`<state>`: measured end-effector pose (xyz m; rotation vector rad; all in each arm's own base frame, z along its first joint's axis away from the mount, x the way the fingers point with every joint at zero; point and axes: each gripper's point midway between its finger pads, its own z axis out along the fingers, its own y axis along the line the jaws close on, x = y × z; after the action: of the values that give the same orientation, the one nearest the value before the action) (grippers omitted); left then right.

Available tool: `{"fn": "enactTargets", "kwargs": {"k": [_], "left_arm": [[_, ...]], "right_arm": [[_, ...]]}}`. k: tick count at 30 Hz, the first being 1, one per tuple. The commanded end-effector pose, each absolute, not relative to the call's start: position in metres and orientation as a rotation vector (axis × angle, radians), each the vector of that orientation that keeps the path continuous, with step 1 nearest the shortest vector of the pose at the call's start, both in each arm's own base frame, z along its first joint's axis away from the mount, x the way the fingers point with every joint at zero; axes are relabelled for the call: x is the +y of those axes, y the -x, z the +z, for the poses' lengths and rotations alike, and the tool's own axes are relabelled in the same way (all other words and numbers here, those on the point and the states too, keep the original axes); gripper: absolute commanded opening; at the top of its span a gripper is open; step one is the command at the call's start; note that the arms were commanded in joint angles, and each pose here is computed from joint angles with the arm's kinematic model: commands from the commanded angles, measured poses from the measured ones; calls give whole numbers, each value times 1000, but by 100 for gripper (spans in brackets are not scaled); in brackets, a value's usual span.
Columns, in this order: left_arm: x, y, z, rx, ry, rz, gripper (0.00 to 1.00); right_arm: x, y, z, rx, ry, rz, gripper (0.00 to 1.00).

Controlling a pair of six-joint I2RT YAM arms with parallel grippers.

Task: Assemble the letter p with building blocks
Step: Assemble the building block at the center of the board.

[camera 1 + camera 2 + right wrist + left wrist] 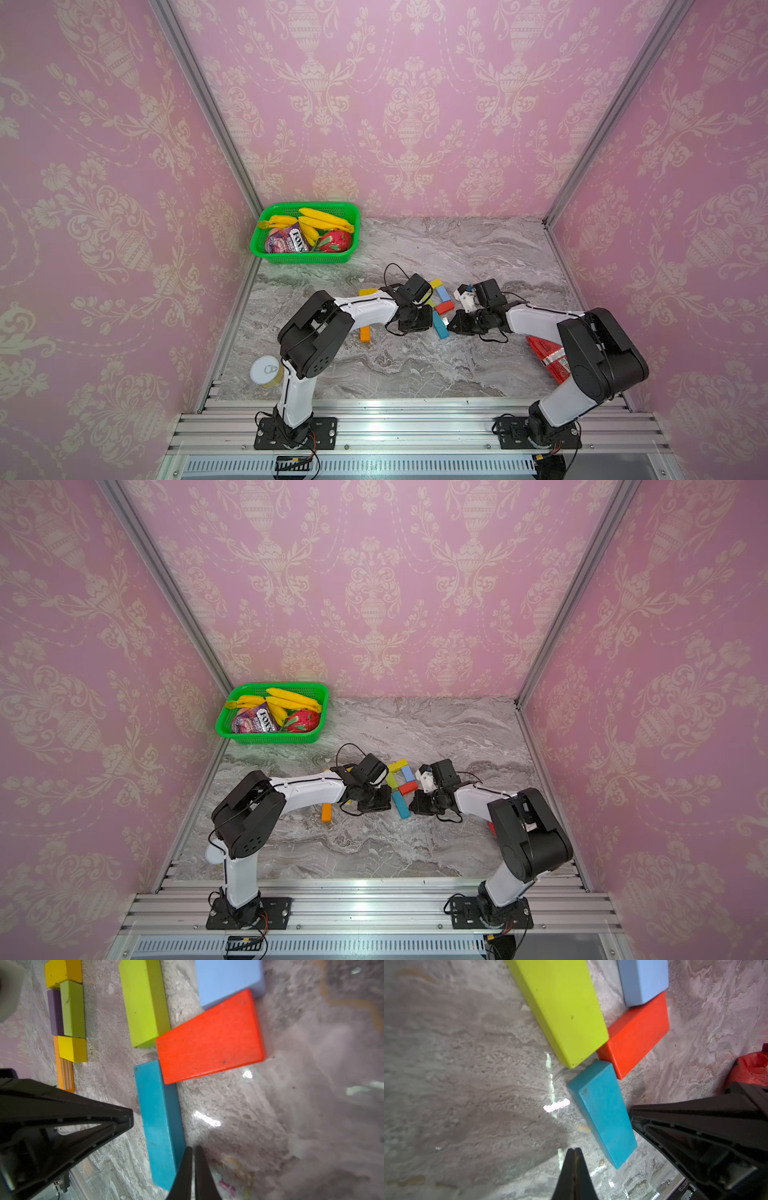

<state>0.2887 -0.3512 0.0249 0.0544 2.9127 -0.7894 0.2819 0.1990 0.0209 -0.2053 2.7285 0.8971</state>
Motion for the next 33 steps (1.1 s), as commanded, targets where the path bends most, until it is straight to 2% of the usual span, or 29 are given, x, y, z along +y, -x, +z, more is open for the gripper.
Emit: {"fn": "enactTargets", "kwargs": {"k": [1, 33], "left_arm": [[-354, -282, 16, 2974, -36, -778, 0], [-360, -296, 10, 2977, -37, -788, 0]], "right_arm": [[199, -280, 15, 2752, 220, 907, 9], [205, -291, 11, 2784, 226, 915, 10]]}}
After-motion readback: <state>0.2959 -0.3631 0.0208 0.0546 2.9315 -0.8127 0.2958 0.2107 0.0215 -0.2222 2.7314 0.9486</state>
